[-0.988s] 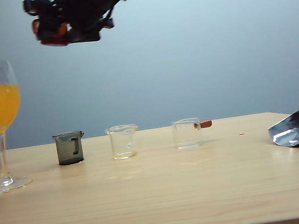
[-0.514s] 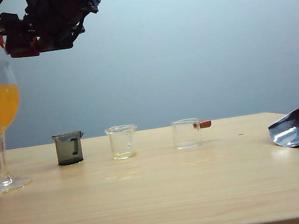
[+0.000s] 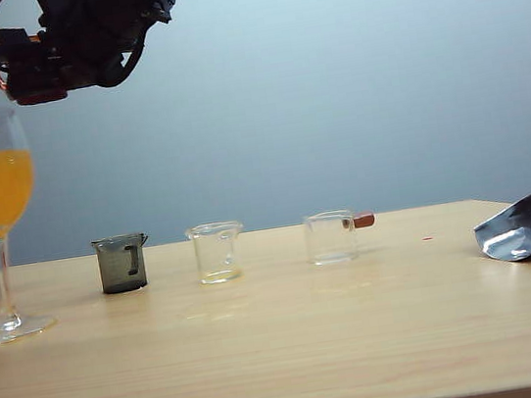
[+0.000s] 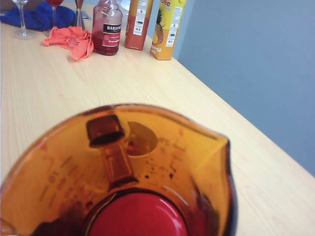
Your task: Pick up the fourth measuring cup from the left, pour the grenadine inside into the goblet, and finally put the measuring cup back in its original place.
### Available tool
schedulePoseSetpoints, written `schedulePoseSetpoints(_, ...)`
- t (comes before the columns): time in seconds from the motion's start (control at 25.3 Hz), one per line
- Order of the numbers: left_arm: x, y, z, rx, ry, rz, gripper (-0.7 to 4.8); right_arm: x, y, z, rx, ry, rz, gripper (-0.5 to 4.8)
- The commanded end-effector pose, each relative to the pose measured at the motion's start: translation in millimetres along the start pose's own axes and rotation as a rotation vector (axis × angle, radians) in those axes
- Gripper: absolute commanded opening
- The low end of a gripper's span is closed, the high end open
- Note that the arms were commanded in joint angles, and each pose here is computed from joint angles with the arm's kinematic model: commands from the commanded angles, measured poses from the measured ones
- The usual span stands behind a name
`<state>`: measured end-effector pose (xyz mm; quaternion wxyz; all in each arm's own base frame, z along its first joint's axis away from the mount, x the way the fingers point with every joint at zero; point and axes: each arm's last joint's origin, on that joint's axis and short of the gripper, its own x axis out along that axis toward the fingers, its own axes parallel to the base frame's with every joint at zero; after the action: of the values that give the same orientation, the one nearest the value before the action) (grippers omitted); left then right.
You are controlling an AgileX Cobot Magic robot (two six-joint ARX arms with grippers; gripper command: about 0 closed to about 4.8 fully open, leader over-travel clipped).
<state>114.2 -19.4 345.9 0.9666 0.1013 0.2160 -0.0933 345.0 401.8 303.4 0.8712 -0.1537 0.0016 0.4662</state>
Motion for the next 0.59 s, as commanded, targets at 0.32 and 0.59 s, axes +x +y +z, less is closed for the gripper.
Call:
schedulePoseSetpoints(0.32,-1.4,0.3,1.0,-0.008,-0.007,0.009,-0.05,-1.4,7.1,12.2,-0.22,-0.057,-0.005,1.98)
schedulePoseSetpoints(0.59,-1.5,-4.0,2.0,-0.018,-0.009,0.026,-0.05,-1.8,5.8,17.0,-0.314,-0.105,-0.028,1.98)
